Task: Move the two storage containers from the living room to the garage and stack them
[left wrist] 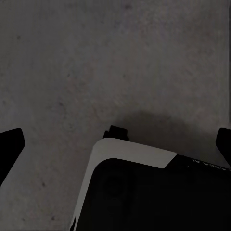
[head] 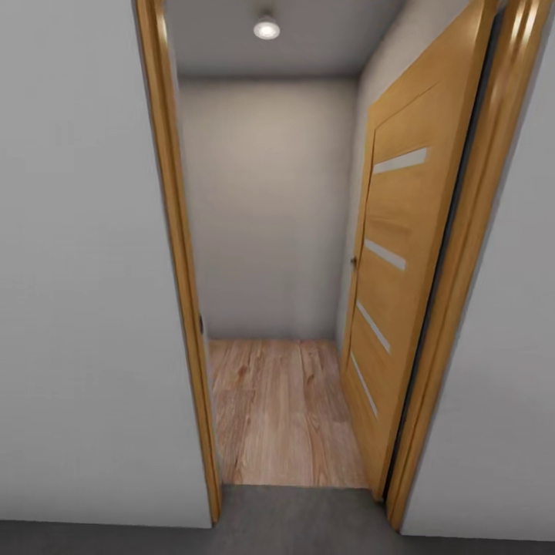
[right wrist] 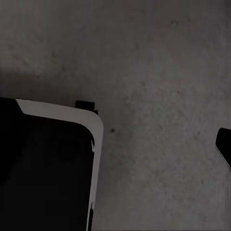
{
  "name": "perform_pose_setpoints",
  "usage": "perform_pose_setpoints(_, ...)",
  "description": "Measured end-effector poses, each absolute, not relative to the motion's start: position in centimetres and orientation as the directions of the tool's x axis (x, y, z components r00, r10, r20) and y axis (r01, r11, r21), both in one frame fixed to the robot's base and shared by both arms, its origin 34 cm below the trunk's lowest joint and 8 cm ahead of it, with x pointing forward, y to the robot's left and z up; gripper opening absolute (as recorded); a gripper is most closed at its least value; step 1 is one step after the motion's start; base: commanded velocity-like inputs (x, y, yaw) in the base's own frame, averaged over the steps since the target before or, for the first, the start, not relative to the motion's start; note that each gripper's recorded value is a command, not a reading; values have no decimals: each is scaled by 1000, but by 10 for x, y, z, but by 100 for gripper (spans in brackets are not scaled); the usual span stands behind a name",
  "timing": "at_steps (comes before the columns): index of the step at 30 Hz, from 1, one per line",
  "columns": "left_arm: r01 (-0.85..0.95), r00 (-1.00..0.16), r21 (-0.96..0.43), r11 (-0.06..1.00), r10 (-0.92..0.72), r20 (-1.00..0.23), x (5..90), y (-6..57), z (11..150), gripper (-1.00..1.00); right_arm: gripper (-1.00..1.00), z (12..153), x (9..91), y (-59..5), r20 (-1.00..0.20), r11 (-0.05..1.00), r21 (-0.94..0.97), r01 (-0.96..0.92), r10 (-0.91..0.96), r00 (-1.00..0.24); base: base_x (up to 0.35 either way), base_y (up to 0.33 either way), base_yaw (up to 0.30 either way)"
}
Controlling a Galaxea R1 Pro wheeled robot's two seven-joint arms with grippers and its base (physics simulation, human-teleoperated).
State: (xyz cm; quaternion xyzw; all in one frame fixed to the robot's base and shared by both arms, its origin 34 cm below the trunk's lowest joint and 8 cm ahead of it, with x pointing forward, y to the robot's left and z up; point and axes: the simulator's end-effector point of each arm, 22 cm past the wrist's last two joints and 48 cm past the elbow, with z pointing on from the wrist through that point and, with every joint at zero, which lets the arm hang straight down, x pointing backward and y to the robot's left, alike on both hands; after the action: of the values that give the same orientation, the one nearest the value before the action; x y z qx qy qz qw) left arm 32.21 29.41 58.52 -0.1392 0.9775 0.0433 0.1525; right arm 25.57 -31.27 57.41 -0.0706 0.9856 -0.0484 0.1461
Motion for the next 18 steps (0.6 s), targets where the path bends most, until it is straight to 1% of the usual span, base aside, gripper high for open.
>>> perform_pose_setpoints(18,-285,-915,42,957,-259,-310,322,294,585,100,100,574,255,-313,-279,986,-111,-129,-155,-948,317,0,1)
